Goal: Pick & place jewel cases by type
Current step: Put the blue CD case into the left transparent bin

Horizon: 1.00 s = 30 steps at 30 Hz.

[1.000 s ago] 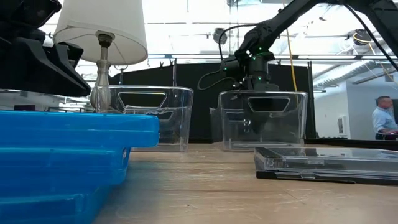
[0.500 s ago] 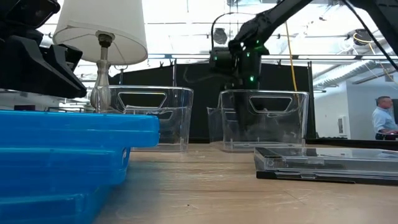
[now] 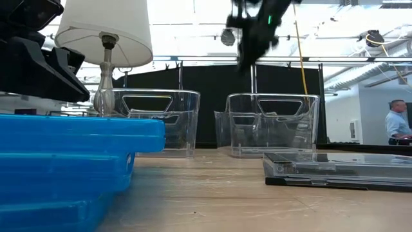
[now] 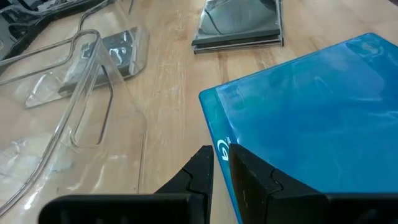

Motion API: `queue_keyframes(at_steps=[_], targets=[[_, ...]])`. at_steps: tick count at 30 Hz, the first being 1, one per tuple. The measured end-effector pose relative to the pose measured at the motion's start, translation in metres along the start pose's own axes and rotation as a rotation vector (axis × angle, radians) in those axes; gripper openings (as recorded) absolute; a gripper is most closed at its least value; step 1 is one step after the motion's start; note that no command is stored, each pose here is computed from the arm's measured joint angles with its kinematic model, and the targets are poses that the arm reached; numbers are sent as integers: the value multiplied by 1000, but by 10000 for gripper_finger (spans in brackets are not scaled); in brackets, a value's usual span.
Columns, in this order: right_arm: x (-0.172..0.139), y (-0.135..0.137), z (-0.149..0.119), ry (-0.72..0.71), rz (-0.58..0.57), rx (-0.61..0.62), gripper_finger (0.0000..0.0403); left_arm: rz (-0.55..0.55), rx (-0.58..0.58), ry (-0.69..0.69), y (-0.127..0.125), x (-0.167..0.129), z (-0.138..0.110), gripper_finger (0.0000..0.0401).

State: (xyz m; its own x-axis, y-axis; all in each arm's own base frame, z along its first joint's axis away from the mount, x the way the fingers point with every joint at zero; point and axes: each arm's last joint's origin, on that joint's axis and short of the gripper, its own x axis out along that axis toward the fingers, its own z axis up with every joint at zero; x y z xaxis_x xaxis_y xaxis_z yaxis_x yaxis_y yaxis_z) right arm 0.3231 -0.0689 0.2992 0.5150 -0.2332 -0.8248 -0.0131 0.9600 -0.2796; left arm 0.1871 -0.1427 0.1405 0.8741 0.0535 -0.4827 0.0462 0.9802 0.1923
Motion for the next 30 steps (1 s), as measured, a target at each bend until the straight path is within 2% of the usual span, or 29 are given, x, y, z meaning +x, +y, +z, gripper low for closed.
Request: queue_keyframes(at_steps=[2, 8, 12, 17, 20, 23, 28, 30], targets=[[-18, 25, 12, -97, 21, -30, 13, 1, -8, 0, 0, 0, 0, 60], [-49, 113, 37, -325, 171, -59, 12, 2, -31, -18, -1, 0, 3, 60], [-44, 179, 36, -460, 235, -119, 2, -4, -5, -14, -8, -2, 20, 60], [-23, 239, 18, -574, 304, -120, 3, 6, 54, 44, -25, -17, 50, 60], [-3, 264, 2, -588, 357, -84, 1, 13, 73, 37, -36, -29, 60, 60], [13, 277, -11, -584, 393, -30, 2, -5, 73, 23, -45, -40, 62, 60], [39, 291, -35, -525, 403, -35, 1, -50, -31, 61, -54, -51, 53, 60], [44, 297, -38, -562, 421, -39, 1, -65, -73, 98, -59, -54, 46, 60]])
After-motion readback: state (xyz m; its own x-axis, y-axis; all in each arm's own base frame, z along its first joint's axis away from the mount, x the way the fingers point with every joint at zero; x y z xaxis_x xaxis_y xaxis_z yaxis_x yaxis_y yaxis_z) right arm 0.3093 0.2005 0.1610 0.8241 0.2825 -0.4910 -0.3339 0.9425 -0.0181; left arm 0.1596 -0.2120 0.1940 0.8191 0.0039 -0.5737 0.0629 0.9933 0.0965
